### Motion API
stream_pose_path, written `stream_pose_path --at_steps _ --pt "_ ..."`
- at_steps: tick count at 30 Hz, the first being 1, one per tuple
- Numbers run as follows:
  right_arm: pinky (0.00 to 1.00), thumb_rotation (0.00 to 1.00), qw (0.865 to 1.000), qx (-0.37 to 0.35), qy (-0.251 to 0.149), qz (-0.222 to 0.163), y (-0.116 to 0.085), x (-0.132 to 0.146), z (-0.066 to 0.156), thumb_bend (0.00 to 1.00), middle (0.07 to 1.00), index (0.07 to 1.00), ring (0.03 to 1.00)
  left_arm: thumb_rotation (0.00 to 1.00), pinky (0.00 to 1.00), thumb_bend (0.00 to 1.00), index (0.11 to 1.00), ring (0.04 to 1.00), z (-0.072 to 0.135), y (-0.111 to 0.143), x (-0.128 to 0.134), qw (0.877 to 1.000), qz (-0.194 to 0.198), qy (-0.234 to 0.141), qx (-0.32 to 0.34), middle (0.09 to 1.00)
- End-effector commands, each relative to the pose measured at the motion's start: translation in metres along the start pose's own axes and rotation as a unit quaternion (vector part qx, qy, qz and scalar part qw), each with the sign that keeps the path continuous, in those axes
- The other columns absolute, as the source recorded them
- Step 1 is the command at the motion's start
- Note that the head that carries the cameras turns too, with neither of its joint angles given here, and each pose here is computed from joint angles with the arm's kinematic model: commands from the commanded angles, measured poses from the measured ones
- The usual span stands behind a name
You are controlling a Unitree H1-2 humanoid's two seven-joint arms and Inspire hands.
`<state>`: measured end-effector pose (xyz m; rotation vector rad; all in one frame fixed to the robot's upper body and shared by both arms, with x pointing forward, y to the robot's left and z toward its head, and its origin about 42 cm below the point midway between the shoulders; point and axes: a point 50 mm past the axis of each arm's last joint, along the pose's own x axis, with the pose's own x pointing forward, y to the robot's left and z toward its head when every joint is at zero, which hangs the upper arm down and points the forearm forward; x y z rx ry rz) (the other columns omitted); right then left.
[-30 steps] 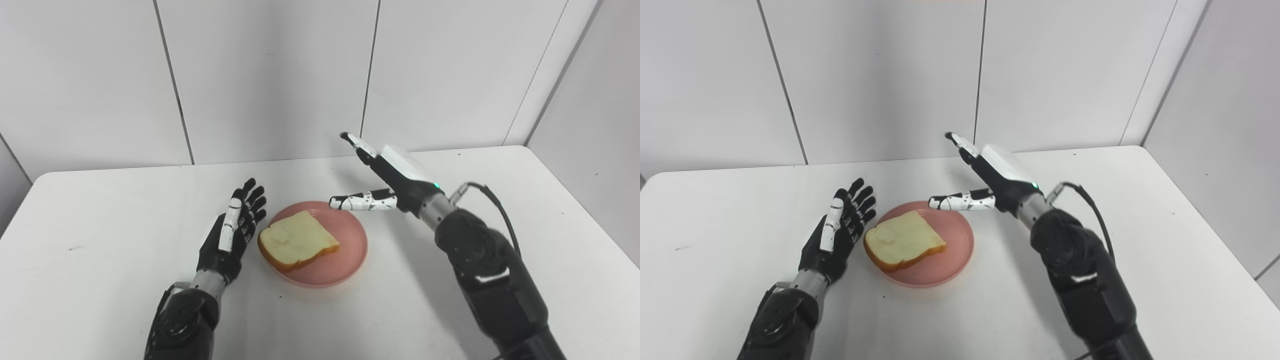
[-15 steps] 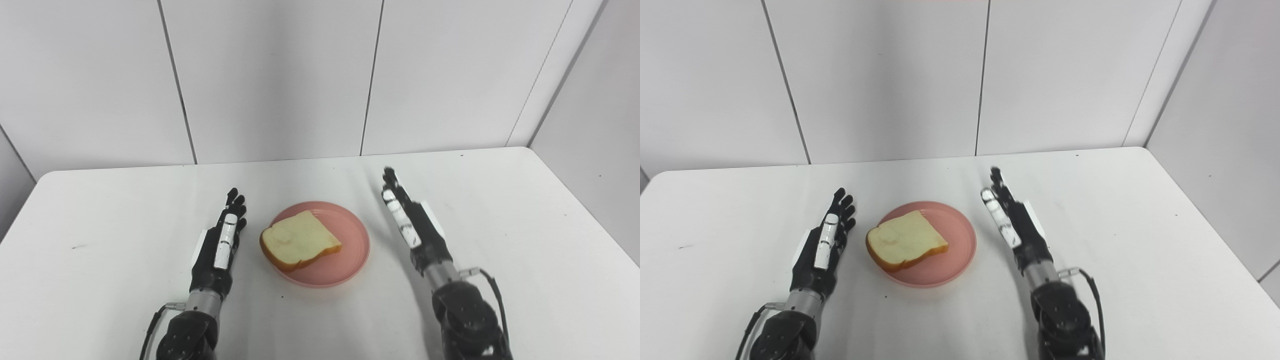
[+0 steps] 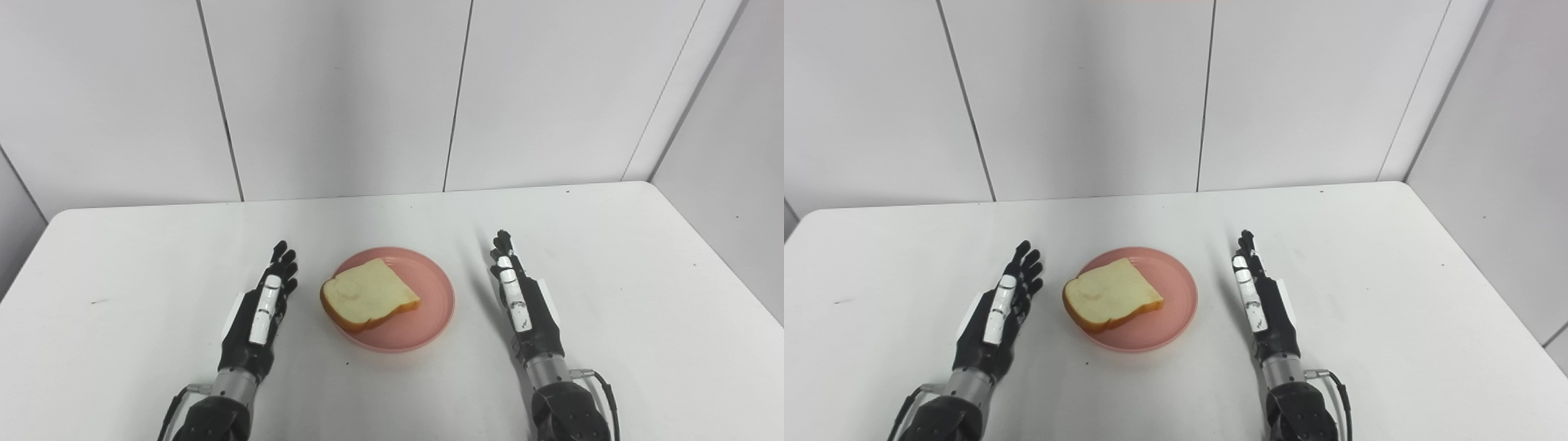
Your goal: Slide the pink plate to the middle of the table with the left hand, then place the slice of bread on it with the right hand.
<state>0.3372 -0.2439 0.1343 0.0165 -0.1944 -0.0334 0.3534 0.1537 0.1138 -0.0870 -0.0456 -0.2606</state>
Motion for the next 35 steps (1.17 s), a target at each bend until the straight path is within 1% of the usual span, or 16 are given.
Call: stream_pose_path --at_steps 1,3,5,8,11,13,15,17,18,19,20,25,28,31,35 --pt "1.0 1.0 1.0 0.02 0.008 0.0 0.009 -0.018 -0.014 0.58 1.0 1.0 1.0 1.0 1.0 0.56 1.0 1.0 -0.026 0.001 -0.022 0.997 0.019 0.068 -0.022 1.0" --pt "1.0 1.0 1.0 0.018 0.017 0.002 0.011 -0.023 -0.021 0.52 1.0 1.0 1.0 1.0 1.0 0.55 1.0 1.0 -0.026 -0.001 -0.028 0.997 0.019 0.075 -0.025 1.0" --pt "1.0 1.0 0.999 0.027 0.033 0.007 0.012 -0.025 -0.025 0.51 1.0 1.0 1.0 1.0 1.0 0.55 1.0 1.0 -0.027 -0.003 -0.032 0.997 0.019 0.076 -0.018 1.0" --pt "1.0 1.0 0.999 0.008 0.038 0.011 0.012 -0.026 -0.027 0.45 1.0 1.0 1.0 1.0 1.0 0.52 1.0 1.0 -0.028 -0.004 -0.033 0.997 0.017 0.078 0.0 1.0" --pt "1.0 1.0 0.999 -0.008 0.041 0.01 0.012 -0.027 -0.029 0.43 1.0 1.0 1.0 1.0 1.0 0.5 1.0 1.0 -0.029 -0.004 -0.033 0.997 0.018 0.073 0.012 1.0" --pt "1.0 1.0 0.999 0.009 0.051 0.014 0.014 -0.027 -0.029 0.42 1.0 1.0 1.0 1.0 1.0 0.48 1.0 1.0 -0.03 -0.005 -0.031 0.998 0.01 0.059 0.013 1.0" --pt "1.0 1.0 0.998 0.03 0.061 0.02 0.016 -0.027 -0.028 0.42 1.0 1.0 1.0 1.0 1.0 0.46 1.0 1.0 -0.03 -0.006 -0.029 0.999 0.001 0.054 0.007 1.0" --pt "1.0 1.0 0.997 0.041 0.064 0.022 0.017 -0.028 -0.026 0.4 1.0 1.0 1.0 1.0 1.0 0.49 1.0 1.0 -0.03 -0.007 -0.028 0.998 -0.007 0.055 0.003 1.0" --pt "1.0 1.0 0.997 0.037 0.064 0.022 0.018 -0.028 -0.024 0.4 1.0 1.0 1.0 1.0 1.0 0.49 1.0 1.0 -0.031 -0.006 -0.026 0.998 -0.006 0.054 0.013 1.0" --pt "1.0 1.0 0.997 0.034 0.065 0.022 0.018 -0.029 -0.023 0.37 1.0 1.0 1.0 1.0 1.0 0.53 1.0 1.0 -0.032 -0.006 -0.025 0.998 -0.006 0.053 0.022 1.0" --pt "1.0 1.0 0.997 0.033 0.066 0.023 0.017 -0.029 -0.022 0.36 1.0 1.0 1.0 1.0 1.0 0.54 1.0 1.0 -0.032 -0.006 -0.024 0.998 -0.003 0.052 0.028 1.0" --pt "1.0 1.0 0.997 0.027 0.069 0.025 0.016 -0.029 -0.02 0.34 1.0 1.0 1.0 1.0 1.0 0.54 1.0 1.0 -0.034 -0.009 -0.021 0.999 -0.002 0.041 0.037 1.0" --pt "1.0 1.0 0.996 0.041 0.07 0.037 0.014 -0.029 -0.018 0.33 1.0 1.0 1.0 1.0 1.0 0.55 1.0 1.0 -0.034 -0.01 -0.021 0.999 0.001 0.036 0.031 1.0" --pt "1.0 1.0 0.996 0.048 0.071 0.037 0.013 -0.029 -0.016 0.33 1.0 1.0 1.0 1.0 1.0 0.53 1.0 1.0 -0.033 -0.011 -0.021 0.999 -0.002 0.025 0.042 1.0" --pt "1.0 1.0 0.996 0.05 0.069 0.038 0.012 -0.029 -0.014 0.32 1.0 1.0 1.0 1.0 1.0 0.52 1.0 1.0 -0.03 -0.013 -0.02 0.998 0.002 0.026 0.049 1.0"
